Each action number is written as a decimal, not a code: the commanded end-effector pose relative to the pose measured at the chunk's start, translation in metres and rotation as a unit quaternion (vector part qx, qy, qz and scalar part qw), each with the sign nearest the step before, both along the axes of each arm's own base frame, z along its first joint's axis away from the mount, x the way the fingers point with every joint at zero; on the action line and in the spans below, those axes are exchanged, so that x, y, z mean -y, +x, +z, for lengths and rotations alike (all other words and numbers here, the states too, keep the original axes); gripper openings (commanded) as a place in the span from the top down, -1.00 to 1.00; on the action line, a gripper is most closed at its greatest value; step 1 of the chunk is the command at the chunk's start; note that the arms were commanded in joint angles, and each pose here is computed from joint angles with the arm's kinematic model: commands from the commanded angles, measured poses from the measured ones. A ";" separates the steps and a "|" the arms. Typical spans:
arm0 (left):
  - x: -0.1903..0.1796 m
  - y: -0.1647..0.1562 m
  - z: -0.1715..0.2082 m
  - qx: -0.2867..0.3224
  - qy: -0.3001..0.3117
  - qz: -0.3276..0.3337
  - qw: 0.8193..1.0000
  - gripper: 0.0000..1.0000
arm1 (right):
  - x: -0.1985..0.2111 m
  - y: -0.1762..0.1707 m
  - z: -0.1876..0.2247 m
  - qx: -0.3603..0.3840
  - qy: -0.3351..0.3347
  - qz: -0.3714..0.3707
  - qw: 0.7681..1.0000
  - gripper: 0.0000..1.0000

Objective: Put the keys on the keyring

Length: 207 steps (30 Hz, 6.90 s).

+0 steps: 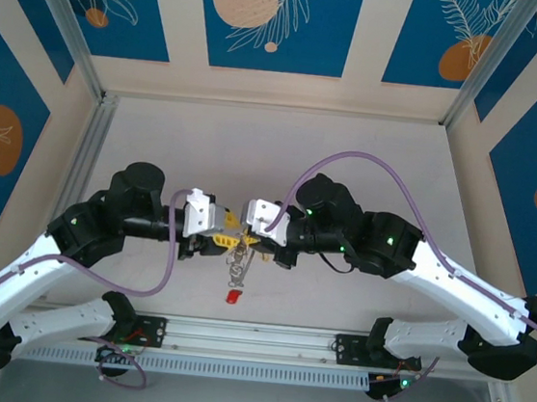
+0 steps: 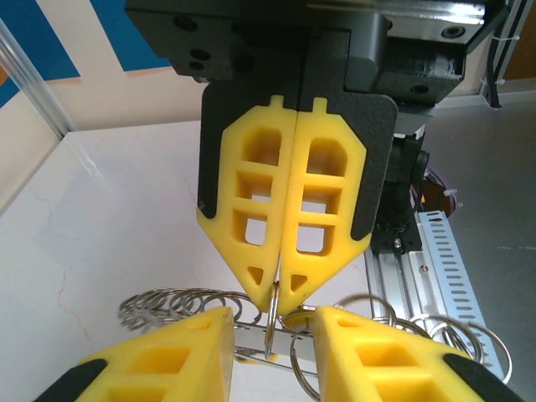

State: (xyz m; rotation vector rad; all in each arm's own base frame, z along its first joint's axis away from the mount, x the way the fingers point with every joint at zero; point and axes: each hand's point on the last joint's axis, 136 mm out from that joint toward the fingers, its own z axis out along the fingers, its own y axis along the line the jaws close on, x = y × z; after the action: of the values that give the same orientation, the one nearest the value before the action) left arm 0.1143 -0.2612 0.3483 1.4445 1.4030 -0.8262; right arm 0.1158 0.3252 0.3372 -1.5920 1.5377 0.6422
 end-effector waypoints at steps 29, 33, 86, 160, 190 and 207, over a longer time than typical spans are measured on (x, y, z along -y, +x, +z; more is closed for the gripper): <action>0.005 -0.037 0.036 0.026 -0.199 -0.073 0.977 1.00 | 0.004 -0.052 0.031 -0.037 0.116 0.103 0.987 0.76; 0.004 -0.046 0.043 0.029 -0.233 -0.101 0.967 1.00 | 0.007 -0.056 0.031 -0.042 0.128 0.111 0.985 0.76; 0.006 0.009 0.016 0.025 0.045 0.031 0.998 0.33 | 0.011 -0.003 0.026 0.042 0.033 -0.004 0.999 1.00; 0.016 -0.054 0.055 0.016 -0.279 -0.131 0.951 1.00 | 0.018 -0.043 0.035 -0.019 0.172 0.076 0.982 0.91; 0.016 -0.009 0.004 0.048 0.072 -0.014 0.996 0.43 | 0.019 -0.024 0.032 -0.024 0.069 0.042 0.996 1.00; 0.017 -0.033 0.024 0.041 -0.069 -0.046 0.996 1.00 | 0.019 -0.033 0.030 -0.028 0.096 0.059 0.993 1.00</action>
State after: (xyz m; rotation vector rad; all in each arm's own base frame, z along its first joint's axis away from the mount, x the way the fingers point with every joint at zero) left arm 0.0932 -0.2738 0.3494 1.4988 1.3158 -0.7814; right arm 0.0922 0.3082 0.3511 -1.5644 1.4622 0.8271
